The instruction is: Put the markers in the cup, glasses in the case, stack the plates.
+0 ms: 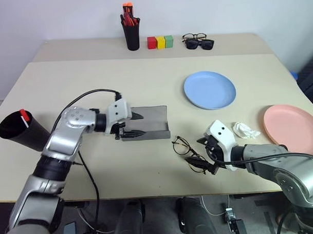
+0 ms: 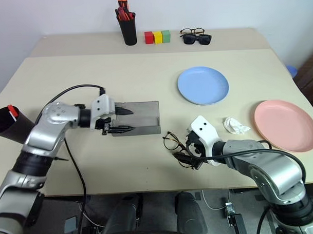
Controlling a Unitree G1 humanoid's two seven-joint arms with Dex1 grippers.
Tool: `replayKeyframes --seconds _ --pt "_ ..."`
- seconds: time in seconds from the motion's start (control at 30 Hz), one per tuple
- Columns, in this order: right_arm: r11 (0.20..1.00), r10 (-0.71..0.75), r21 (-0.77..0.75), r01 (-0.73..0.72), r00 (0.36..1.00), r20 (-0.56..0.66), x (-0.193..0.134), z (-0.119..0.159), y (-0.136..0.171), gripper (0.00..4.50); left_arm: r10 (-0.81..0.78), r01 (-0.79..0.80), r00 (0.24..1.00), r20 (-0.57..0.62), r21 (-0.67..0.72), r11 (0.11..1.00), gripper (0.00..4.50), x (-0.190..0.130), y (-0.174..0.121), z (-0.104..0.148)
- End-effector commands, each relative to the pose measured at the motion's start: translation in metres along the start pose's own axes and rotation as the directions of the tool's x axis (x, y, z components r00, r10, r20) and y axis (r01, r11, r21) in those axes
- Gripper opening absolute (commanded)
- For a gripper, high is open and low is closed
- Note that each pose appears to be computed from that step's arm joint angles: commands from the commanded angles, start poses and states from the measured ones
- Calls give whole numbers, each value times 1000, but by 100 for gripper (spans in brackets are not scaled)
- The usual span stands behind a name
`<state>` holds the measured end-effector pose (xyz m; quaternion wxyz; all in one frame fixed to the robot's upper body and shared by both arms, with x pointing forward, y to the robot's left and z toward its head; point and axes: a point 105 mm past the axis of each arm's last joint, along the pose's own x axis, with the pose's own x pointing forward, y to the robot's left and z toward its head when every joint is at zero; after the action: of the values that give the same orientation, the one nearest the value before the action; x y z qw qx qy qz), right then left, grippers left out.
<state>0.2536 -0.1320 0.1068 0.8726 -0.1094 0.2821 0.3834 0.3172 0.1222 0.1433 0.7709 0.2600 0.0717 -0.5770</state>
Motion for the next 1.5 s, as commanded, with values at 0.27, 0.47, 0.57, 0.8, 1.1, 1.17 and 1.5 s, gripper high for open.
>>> replayKeyframes --seconds 0.27,0.47,0.57,0.8,1.1,1.17,1.5 --pt "1000 -13 -14 13 1000 -21 -3 4 -5 3 152 -151 988 1 -75 986 281 -20 -12 1" --pt "959 19 -284 5 997 79 -23 53 -1 3 292 -292 956 -21 -156 944 281 -41 -7 -8" --pt "889 105 -458 0 973 203 -24 105 7 3 380 -388 921 -82 -207 898 281 -61 -7 -25" --pt "784 325 -604 -147 925 196 54 161 24 3 447 -472 881 -153 -250 845 281 -80 -24 -41" --pt "693 425 -650 -313 905 18 95 143 24 3 504 -531 847 -167 -263 806 281 -88 -37 -37" --pt "678 439 -654 -336 898 -7 96 139 25 3 511 -538 843 -167 -264 801 281 -89 -38 -37" --pt "726 391 -650 -225 913 120 84 162 14 352 588 -560 809 -24 -337 757 226 -84 0 -10"
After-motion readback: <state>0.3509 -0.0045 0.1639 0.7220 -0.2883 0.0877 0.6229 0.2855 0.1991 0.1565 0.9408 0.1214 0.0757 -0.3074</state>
